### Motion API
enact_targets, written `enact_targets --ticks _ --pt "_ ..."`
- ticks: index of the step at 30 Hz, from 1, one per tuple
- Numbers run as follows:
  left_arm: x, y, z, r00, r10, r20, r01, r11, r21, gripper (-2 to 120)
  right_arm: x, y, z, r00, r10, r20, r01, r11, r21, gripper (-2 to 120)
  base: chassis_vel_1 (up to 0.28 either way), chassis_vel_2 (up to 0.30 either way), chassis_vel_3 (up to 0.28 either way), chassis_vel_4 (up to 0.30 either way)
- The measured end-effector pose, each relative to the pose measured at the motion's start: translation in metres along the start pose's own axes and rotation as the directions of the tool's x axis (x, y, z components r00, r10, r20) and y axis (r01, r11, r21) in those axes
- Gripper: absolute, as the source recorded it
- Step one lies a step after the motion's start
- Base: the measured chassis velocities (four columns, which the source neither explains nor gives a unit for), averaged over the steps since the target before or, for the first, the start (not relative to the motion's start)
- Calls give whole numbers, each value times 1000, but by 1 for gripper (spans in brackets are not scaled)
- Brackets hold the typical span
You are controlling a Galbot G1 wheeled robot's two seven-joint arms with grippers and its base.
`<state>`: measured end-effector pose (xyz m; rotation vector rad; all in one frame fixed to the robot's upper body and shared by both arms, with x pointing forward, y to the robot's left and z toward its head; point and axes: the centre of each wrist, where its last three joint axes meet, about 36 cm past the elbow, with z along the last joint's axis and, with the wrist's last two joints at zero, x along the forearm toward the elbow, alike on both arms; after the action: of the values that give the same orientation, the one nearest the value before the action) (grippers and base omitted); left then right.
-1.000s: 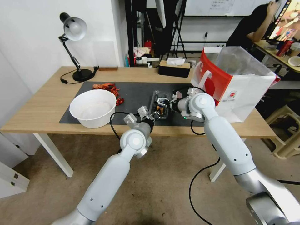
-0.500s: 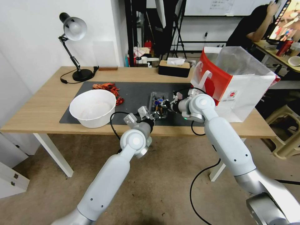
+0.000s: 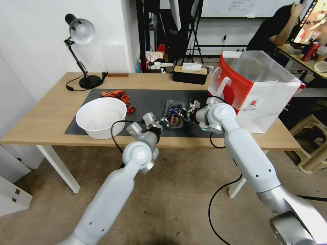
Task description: Close the takeout container lid, then place the container into the takeout bag.
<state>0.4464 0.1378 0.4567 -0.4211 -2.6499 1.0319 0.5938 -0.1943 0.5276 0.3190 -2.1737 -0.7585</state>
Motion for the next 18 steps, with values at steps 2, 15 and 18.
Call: enact_targets --ticks 2,15,18 --pt "21 11 0 999 14 49 -10 997 -80 0 1 0 -1 1000 -8 1 8 1000 -1 0 0 0 0 0" --pt "111 68 25 973 -45 228 153 860 -487 25 3 1 0 998 -55 1 55 998 -8 0 0 0 0 0" --pt "122 76 33 968 -65 242 194 806 -560 35 5 2 0 998 -62 5 62 998 -10 0 0 0 0 0"
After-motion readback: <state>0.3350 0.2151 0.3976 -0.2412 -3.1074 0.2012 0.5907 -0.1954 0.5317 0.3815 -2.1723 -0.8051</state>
